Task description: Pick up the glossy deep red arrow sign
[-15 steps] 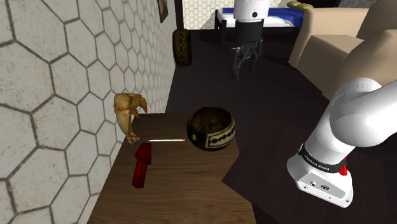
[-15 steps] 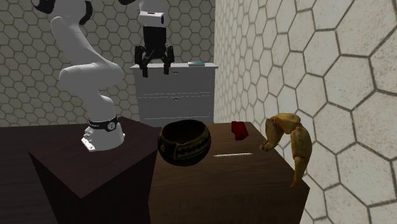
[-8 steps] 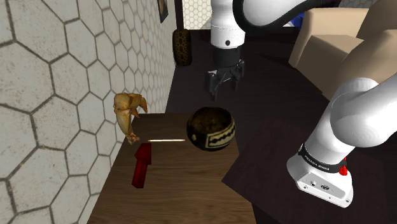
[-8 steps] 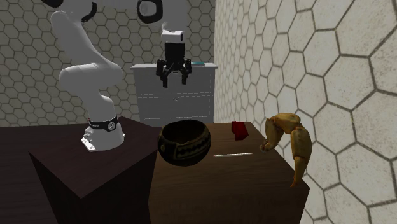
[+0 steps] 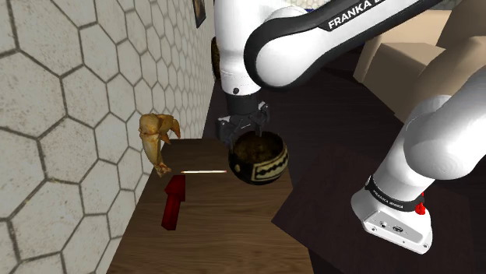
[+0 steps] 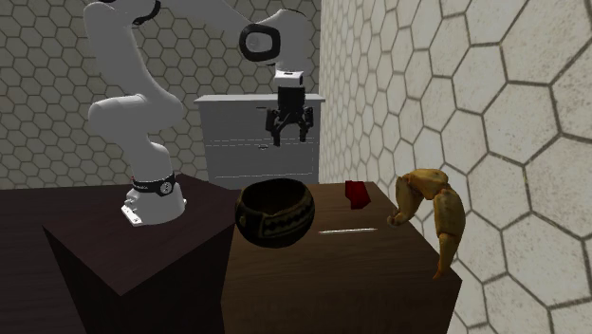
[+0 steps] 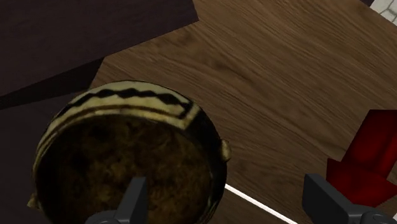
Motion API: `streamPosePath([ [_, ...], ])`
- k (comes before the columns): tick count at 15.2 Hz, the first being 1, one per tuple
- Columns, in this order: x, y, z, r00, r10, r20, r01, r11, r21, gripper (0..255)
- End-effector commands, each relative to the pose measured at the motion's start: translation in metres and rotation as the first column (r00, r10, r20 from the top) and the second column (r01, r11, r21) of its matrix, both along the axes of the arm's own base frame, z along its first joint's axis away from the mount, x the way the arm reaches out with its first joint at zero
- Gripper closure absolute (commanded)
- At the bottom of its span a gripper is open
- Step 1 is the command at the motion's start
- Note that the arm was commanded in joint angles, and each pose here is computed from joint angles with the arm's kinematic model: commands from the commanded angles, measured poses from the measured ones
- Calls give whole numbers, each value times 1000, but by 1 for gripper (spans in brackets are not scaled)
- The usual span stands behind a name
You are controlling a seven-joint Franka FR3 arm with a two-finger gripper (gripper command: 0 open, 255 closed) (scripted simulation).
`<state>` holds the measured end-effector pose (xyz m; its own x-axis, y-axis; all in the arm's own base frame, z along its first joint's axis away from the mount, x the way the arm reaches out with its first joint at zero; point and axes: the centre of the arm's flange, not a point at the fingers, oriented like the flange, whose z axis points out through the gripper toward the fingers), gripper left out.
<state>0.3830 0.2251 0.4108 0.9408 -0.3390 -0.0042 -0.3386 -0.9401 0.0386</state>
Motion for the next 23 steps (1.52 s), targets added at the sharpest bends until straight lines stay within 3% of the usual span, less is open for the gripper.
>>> streamPosePath([
  [1,11,19,-14,999,-31,8,31,1000,-2,0],
  [10,65,104,-77,987,-154,39,155,988,-18,0],
  [20,138,189,-148,955,-288,76,291,956,-32,0],
  [23,141,191,-160,954,-291,77,294,955,-32,0],
])
